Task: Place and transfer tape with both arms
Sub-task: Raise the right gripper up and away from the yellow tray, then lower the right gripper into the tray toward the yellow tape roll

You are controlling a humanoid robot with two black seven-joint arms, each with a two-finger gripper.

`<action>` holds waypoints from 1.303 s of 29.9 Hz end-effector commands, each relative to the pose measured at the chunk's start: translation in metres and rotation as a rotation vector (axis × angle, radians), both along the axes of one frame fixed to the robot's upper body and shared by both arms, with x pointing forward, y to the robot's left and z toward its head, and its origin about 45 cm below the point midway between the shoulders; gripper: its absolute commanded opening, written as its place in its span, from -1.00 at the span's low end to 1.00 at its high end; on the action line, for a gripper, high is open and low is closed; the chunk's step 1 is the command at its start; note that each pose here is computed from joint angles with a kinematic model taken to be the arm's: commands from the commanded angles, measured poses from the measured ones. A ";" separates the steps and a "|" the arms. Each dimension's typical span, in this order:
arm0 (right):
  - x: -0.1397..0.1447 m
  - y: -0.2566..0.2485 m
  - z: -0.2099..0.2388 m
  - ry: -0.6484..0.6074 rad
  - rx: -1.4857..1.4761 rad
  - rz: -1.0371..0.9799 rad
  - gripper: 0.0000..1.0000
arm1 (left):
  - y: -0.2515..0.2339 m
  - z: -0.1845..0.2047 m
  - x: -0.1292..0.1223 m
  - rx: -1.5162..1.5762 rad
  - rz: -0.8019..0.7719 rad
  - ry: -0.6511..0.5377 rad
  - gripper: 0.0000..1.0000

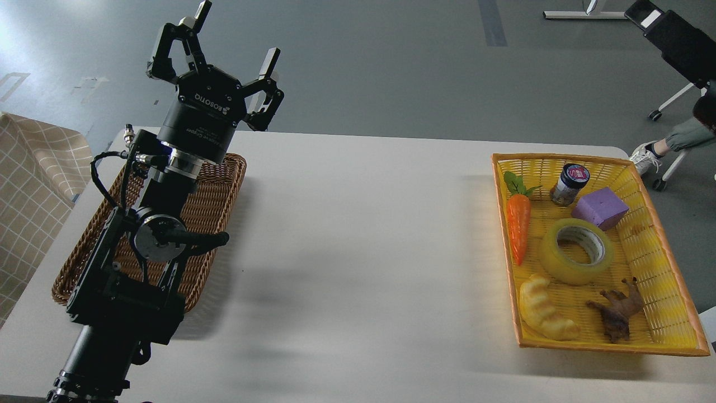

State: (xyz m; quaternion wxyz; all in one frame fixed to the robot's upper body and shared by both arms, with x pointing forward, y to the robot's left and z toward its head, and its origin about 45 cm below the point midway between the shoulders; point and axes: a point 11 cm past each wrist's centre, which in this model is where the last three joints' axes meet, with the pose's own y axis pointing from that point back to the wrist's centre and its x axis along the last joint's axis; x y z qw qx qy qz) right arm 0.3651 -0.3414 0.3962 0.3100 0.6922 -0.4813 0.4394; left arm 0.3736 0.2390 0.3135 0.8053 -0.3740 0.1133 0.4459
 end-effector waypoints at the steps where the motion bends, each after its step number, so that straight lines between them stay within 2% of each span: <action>1: 0.001 -0.006 -0.010 0.016 -0.175 -0.038 1.00 | 0.001 0.000 0.000 -0.001 0.001 -0.001 0.98; 11: -0.005 -0.016 -0.038 0.115 -0.469 -0.025 1.00 | 0.004 -0.005 -0.001 0.003 0.009 0.014 0.98; 21: -0.013 -0.019 -0.051 0.163 -0.520 0.028 1.00 | 0.009 -0.012 -0.003 0.009 0.027 0.038 0.98; 26: -0.019 -0.025 -0.090 0.232 -0.523 -0.004 1.00 | 0.009 -0.013 -0.003 0.011 0.027 0.042 0.98; 30: -0.032 -0.035 -0.140 0.344 -0.485 -0.044 1.00 | 0.009 -0.015 -0.004 0.012 0.027 0.045 0.98; 33: -0.036 -0.043 -0.149 0.357 -0.450 -0.088 1.00 | 0.010 -0.015 -0.004 0.013 0.028 0.046 0.98; 39: -0.052 -0.057 -0.195 0.472 -0.378 -0.197 1.00 | 0.008 -0.018 -0.004 0.018 0.022 0.055 0.98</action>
